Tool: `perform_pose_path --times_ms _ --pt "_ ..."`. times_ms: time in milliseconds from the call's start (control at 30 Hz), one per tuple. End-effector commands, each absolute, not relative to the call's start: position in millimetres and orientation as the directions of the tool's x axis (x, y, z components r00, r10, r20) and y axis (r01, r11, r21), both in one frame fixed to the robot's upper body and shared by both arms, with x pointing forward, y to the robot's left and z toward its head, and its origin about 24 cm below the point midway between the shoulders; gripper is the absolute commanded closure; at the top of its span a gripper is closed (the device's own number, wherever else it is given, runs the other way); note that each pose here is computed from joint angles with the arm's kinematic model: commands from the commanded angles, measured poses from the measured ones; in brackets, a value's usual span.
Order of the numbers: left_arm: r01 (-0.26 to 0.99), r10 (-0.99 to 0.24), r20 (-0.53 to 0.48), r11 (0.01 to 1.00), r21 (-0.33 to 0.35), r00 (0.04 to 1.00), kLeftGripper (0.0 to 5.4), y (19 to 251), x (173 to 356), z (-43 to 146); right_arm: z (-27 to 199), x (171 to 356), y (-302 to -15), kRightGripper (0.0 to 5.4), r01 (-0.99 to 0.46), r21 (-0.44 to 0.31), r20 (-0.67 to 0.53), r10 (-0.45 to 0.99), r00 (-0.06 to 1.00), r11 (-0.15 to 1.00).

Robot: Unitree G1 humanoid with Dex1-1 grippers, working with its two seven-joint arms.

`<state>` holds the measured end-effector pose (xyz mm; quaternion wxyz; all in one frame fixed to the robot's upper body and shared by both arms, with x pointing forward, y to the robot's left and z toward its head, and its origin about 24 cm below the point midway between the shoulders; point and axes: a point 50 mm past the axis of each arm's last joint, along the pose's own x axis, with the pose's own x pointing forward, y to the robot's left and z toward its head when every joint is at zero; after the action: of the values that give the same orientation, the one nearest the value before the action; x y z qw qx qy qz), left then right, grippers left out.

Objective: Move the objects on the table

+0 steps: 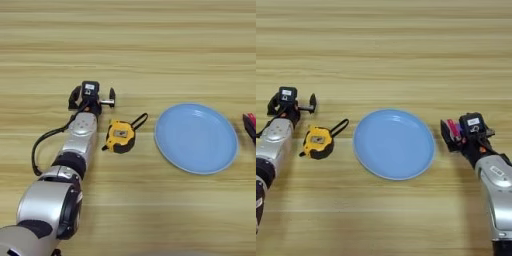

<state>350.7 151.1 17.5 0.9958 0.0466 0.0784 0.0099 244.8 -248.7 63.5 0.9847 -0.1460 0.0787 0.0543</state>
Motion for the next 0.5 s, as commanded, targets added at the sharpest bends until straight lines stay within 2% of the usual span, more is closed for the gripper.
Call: perform_pose_path --times_ms 33,500 --pt "-0.009 0.025 -0.146 0.994 0.106 0.989 0.00 149 353.4 21.3 56 245.3 -251 2.26 -0.143 -0.288 -0.213 0.083 0.974 0.947" --pt "-0.010 0.025 -0.145 0.994 0.105 0.989 0.00 150 353.3 21.3 42 249.6 -259 3.81 -0.127 -0.270 -0.253 0.057 0.966 0.955"
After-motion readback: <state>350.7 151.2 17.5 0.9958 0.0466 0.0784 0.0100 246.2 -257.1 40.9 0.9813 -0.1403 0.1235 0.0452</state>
